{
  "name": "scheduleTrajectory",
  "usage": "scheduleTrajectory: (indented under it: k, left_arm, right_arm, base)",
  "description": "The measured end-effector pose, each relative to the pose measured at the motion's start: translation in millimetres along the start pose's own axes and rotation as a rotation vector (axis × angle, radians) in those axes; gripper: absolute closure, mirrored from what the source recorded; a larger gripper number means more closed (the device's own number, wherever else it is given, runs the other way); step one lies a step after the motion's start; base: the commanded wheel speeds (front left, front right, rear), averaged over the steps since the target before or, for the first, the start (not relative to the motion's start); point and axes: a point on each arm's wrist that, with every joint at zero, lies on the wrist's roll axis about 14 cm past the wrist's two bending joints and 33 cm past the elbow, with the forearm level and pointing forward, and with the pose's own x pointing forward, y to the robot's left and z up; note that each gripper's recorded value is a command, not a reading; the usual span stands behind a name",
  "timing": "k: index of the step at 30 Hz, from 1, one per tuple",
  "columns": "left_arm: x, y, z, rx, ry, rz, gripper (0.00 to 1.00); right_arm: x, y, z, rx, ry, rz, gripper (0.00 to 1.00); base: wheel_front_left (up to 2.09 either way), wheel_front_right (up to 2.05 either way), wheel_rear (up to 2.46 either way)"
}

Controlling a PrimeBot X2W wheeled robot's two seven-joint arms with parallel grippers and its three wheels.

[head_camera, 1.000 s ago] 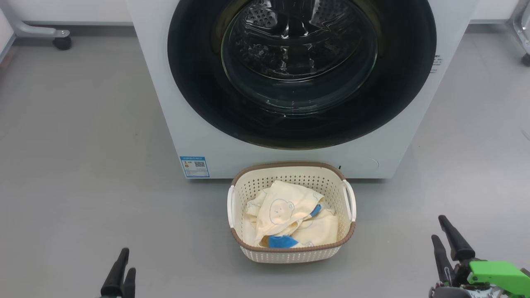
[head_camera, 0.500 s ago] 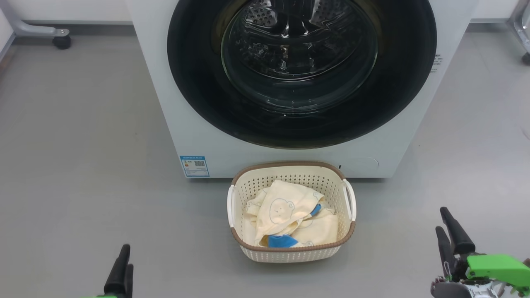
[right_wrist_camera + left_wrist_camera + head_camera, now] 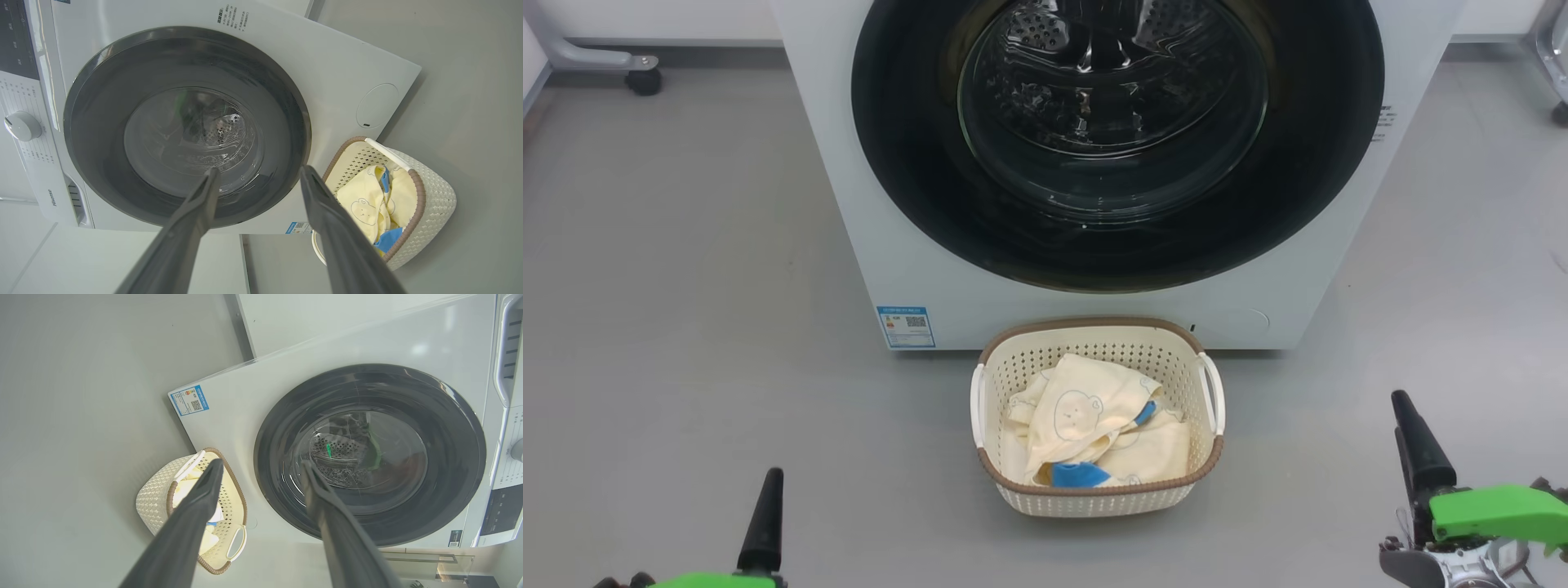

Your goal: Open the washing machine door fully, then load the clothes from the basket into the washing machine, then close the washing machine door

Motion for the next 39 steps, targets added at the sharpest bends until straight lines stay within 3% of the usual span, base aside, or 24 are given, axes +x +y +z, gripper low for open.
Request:
scheduleTrajectory:
  k: [22,39]
  left_arm:
    - [2.5,-27.1,3.9,0.364,-0.039,-0.089,0.00]
    - [1.7,-39.3,3.7,0.593,-0.066,-0.136,0.00]
  right_arm:
    - [3.0,33.0,-2.3,-0.520,0.009,0.125,0.00]
    - [2.1,48.8,-7.0,-0.791,0.000,0.205,0.00]
  base:
    - [0.00,0.00,0.00]
    - [0.00,0.00,0.00]
